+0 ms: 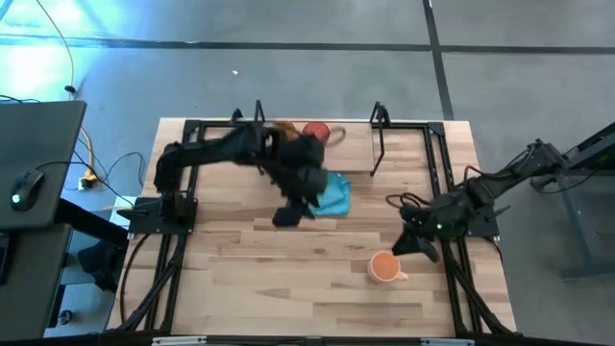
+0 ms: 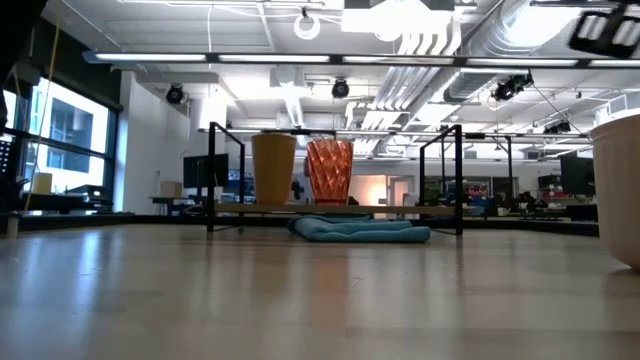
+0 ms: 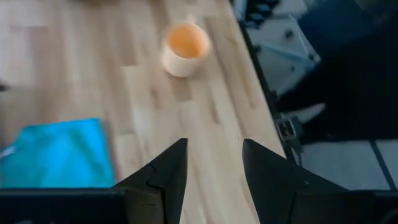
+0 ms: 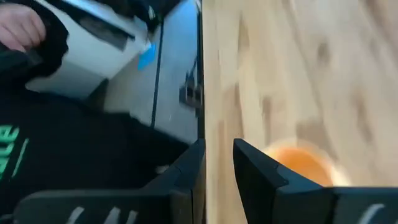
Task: Stack small to large cups/mugs on shelf
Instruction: Put the light orange mug on the shelf
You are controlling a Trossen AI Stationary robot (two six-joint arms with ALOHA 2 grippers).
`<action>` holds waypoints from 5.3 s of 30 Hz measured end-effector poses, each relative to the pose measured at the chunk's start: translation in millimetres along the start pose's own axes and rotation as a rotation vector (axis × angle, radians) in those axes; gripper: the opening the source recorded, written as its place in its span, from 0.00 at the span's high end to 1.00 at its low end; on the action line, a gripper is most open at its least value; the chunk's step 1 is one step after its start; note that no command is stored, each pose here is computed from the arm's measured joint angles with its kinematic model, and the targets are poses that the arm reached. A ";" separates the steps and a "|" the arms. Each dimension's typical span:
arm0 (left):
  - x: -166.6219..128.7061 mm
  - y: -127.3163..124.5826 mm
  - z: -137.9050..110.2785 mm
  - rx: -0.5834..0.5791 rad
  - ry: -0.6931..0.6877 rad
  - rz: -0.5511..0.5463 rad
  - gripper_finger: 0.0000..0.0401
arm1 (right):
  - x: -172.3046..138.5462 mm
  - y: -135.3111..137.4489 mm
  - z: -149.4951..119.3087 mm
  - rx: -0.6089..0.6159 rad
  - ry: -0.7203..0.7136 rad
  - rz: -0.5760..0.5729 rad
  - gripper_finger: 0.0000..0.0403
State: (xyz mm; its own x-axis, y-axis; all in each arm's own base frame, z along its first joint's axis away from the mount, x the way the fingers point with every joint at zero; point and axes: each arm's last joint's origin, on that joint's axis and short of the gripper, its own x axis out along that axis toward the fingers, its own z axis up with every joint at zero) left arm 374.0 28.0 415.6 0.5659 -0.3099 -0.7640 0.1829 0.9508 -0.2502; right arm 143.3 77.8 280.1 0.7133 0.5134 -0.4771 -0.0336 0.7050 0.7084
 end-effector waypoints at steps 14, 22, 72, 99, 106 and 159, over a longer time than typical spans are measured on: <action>41.8 -28.4 -1.7 0.008 0.023 -0.062 0.64 | 8.1 21.1 -48.3 0.182 0.159 -0.092 0.82; 50.8 -24.0 -1.6 -0.001 0.004 -0.055 0.64 | 28.6 22.5 -74.1 0.206 0.142 -0.262 0.82; 57.6 -28.0 -13.7 -0.009 0.118 0.005 0.64 | 68.9 17.6 -114.8 0.206 0.234 -0.460 0.82; 57.4 -27.9 -14.2 0.058 0.124 -0.005 0.64 | 67.9 7.9 -109.0 0.302 0.259 -0.551 0.53; 57.3 -27.9 -14.2 0.057 0.124 -0.007 0.64 | 68.4 8.3 -108.5 0.269 0.263 -0.540 0.43; 24.3 0.3 -60.3 -0.133 0.168 0.170 0.64 | 103.8 -14.6 -87.4 0.151 0.342 -0.567 0.50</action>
State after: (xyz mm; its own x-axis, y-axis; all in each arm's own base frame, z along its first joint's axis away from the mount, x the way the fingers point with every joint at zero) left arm 339.3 20.7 361.1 0.4365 -0.1524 -0.8867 -0.0168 0.9840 -0.1774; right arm 156.7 163.6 174.7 0.3295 0.2282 -0.9162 0.3959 0.8475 0.3535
